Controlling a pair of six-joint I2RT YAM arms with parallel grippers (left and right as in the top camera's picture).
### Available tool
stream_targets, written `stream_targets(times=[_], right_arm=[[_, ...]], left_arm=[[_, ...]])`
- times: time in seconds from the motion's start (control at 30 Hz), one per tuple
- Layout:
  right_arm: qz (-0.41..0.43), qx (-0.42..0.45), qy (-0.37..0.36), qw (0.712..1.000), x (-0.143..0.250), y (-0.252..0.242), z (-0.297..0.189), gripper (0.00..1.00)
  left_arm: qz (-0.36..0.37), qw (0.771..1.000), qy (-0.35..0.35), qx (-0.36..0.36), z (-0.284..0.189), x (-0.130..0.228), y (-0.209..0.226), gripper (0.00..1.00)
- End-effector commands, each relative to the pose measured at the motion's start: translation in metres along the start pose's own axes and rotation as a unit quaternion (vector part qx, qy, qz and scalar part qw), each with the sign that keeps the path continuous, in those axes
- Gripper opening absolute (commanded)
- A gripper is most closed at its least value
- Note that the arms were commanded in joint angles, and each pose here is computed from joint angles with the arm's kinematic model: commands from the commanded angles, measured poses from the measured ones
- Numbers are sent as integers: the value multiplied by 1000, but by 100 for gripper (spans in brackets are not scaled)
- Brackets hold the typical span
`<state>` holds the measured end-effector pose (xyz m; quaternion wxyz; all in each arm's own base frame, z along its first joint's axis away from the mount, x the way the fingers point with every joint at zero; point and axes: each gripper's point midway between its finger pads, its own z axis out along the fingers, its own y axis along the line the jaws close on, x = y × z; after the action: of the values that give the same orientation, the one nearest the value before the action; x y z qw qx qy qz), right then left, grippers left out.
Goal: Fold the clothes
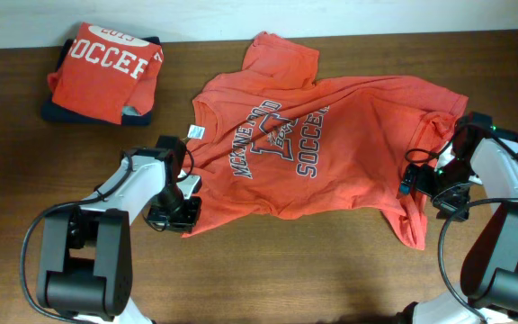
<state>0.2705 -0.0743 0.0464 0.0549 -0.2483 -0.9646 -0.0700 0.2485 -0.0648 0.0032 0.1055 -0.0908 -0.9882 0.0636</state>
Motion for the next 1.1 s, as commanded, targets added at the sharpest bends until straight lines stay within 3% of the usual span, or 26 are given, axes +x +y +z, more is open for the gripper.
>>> stream_targets(times=[0.0,0.07,0.17,0.4,0.53,0.73,0.9,1.07], right_arm=[[-3,4,-4,1000,0,-1,-2,99],[-3,4,-4,1000,0,-1,-2,99],[-3,4,-4,1000,0,-1,-2,99],[-3,4,-4,1000,0,-1,-2,99],[-3,4,-4,1000,0,-1,-2,99],[-3,4,-4,1000,0,-1,-2,99],[-3,4,-4,1000,0,-1,-2,99],[-3,4,-4,1000,0,-1,-2,99]], left_arm=[[0,1000,-8,-2,-4,1,1,7],[0,1000,-8,-1,-4,1,0,1],[0,1000,-9,17,-4,0,-6,1],[7,980,-30,198,-39,-14,-69,0],[22,968,-65,243,-71,-34,-87,1],[28,961,-156,227,-107,-80,-83,1],[-32,965,-237,110,-107,-125,-33,0],[-42,959,-272,68,-105,-147,-16,0]])
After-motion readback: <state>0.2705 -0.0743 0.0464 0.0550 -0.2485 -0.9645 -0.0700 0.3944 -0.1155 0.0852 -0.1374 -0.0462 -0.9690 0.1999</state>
